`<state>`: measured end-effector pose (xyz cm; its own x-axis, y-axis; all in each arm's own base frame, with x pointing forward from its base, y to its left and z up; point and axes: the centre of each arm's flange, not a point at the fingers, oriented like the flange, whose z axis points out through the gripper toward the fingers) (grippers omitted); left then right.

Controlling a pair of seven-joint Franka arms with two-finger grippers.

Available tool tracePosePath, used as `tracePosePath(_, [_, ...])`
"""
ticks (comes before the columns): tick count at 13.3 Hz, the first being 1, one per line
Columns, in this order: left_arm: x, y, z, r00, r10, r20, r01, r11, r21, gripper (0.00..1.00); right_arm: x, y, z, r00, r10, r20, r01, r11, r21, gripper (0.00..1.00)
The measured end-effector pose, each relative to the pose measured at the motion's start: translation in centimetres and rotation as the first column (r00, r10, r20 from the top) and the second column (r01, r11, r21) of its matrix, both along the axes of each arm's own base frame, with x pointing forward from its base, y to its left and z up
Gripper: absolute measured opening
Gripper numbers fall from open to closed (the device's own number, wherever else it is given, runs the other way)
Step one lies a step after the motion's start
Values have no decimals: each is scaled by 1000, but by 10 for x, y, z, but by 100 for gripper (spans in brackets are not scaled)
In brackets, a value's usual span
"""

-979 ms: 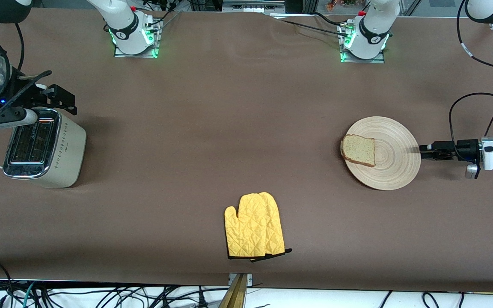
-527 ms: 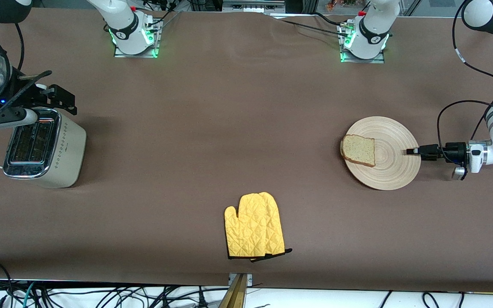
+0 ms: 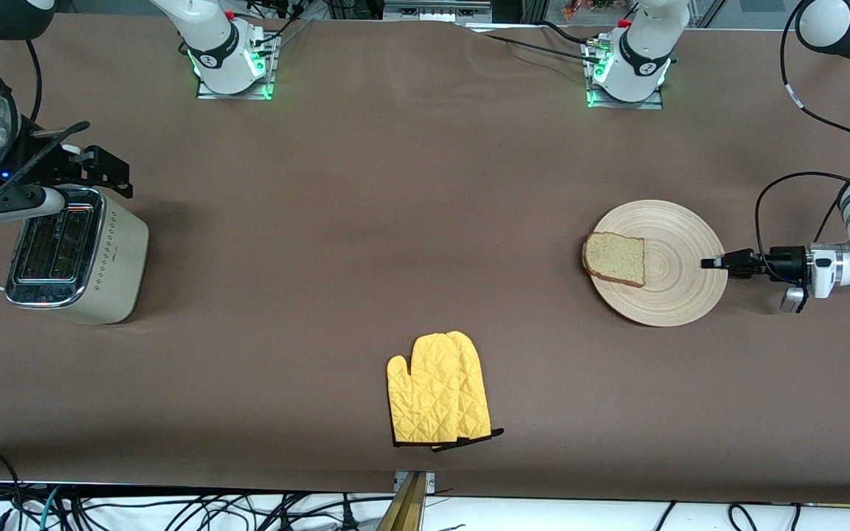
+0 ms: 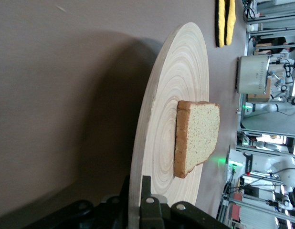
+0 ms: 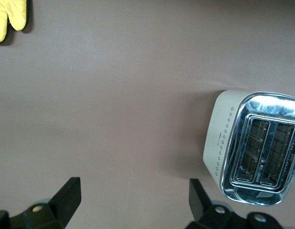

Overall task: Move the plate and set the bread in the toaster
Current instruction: 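Push the wooden plate with the left gripper toward the table's middle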

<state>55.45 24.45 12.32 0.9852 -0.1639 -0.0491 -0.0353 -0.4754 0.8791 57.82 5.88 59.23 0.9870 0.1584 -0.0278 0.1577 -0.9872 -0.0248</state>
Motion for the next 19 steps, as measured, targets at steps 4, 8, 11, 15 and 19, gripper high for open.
tracePosePath(4, [28,-87,18,992,-129,-13,126,985,-122,8,0,0,0,1000,0,0,0,1000,0,100])
tracePosePath(8, [64,-200,40,976,-213,-38,206,969,-134,8,0,0,0,1000,0,0,0,1000,0,100])
tracePosePath(11, [74,-278,41,963,-265,-39,261,960,-98,8,0,0,0,1000,0,0,0,1000,0,100])
tracePosePath(15, [74,-384,31,975,-222,-22,218,970,-107,8,0,0,0,1000,1,1,-1,1000,1,100])
tracePosePath(19, [55,-451,9,983,-181,-35,179,982,-67,8,0,1,0,1000,1,2,-1,1000,1,100])
